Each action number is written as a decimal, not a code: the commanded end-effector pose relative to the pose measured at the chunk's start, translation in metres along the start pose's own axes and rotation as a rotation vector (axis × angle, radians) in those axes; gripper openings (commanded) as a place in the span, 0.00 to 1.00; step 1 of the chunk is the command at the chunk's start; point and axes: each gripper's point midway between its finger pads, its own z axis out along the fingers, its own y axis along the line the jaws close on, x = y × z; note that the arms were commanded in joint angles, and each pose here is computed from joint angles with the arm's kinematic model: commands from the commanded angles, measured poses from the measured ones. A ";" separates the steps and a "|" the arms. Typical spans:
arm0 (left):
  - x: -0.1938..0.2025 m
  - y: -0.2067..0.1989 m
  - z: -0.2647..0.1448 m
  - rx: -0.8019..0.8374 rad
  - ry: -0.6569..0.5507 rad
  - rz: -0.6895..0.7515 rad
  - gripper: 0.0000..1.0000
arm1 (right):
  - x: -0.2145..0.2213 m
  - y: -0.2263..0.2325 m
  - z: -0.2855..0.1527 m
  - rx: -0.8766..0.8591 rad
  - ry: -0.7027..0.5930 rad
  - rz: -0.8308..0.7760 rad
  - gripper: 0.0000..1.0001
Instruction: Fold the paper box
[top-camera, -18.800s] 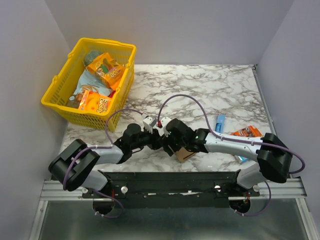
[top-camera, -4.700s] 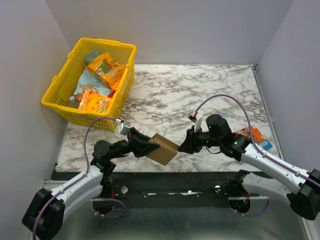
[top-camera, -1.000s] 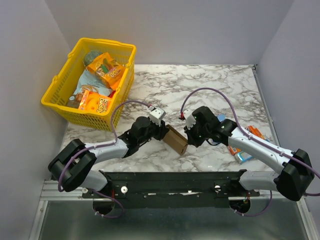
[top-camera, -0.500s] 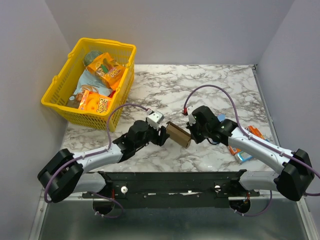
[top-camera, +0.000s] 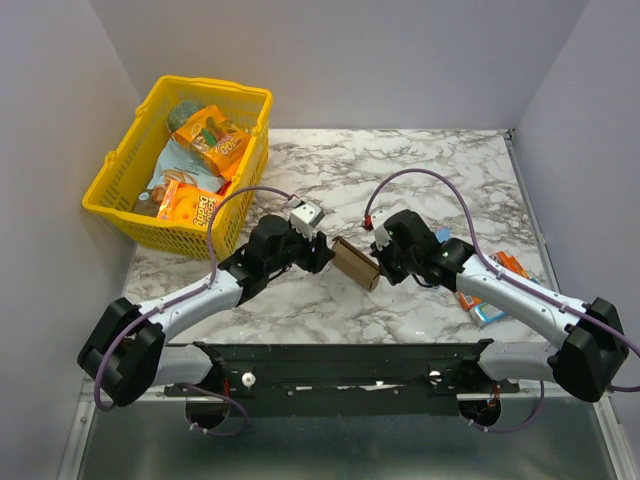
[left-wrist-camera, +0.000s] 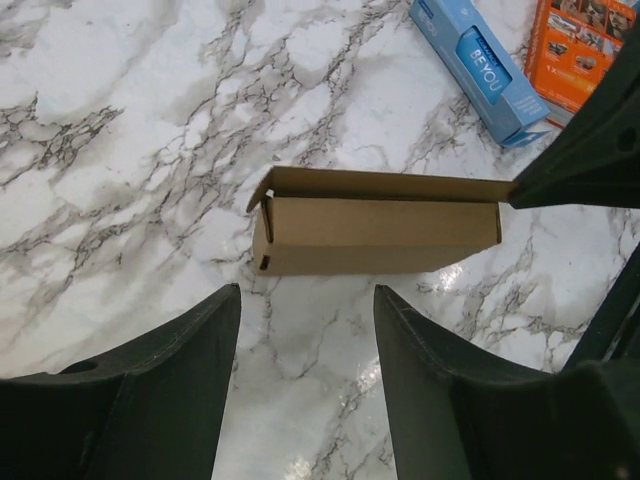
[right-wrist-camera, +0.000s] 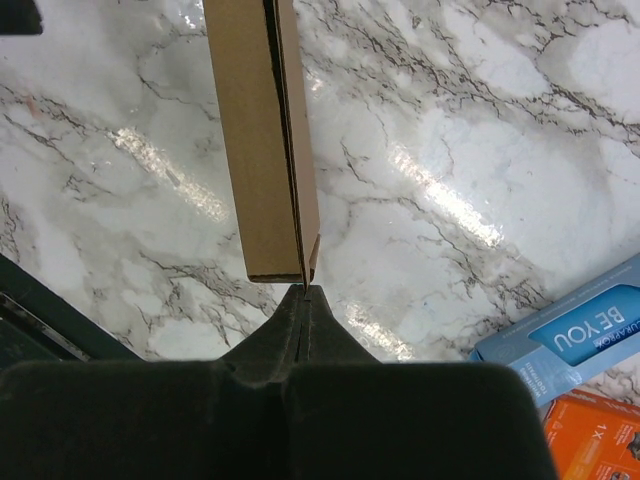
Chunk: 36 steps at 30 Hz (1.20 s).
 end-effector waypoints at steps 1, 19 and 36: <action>-0.011 0.004 0.014 0.052 0.003 0.034 0.61 | -0.010 0.005 -0.004 -0.030 -0.046 -0.031 0.01; -0.015 0.022 0.047 0.015 0.026 0.059 0.45 | -0.008 0.011 -0.002 -0.066 -0.035 -0.035 0.01; -0.005 0.023 0.049 -0.014 0.057 0.061 0.30 | -0.006 0.012 0.001 -0.070 -0.023 -0.038 0.01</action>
